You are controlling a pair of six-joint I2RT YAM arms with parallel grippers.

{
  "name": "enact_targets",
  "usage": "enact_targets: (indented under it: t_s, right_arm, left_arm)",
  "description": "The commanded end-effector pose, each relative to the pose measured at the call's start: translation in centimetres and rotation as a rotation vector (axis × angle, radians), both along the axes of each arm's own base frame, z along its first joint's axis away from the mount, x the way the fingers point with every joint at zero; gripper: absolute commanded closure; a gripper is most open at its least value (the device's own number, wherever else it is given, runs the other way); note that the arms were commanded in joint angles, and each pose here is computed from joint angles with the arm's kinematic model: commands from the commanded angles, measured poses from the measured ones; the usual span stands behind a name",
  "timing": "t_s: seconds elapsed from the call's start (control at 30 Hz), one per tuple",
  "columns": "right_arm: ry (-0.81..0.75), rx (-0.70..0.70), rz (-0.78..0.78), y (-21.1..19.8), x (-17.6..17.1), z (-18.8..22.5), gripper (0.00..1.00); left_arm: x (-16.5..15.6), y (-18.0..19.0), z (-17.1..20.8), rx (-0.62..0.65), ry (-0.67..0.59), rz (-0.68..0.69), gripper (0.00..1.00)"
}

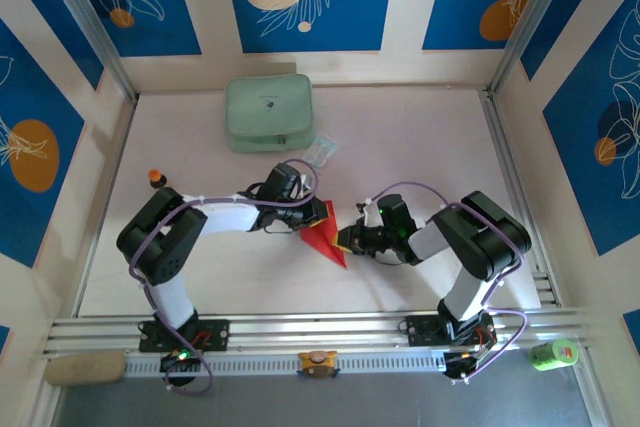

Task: Fold a paper plane with a square sheet of paper (pick it up from the middle)
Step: Fourth fold the wing at the center of the table.

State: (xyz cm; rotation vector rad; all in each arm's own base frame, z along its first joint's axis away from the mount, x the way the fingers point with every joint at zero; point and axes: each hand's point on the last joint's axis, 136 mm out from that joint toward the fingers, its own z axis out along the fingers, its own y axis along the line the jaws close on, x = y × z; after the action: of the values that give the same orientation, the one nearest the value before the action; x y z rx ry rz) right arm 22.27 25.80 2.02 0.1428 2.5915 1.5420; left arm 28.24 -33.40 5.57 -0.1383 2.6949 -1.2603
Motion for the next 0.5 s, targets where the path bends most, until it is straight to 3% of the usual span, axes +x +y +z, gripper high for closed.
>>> enact_targets:
  t_s: [0.0, 0.47]
  right_arm:
    - [0.069, -0.06, -0.04, -1.1, -0.2, -1.8, 0.93]
    - [0.083, -0.068, -0.047, -1.3, -0.2, -2.0, 0.93]
  left_arm:
    - [-0.6, 0.1, -1.4, 0.017, 0.038, -0.002, 0.86]
    - [-0.7, 0.0, -2.7, 0.031, 0.049, -0.009, 0.85]
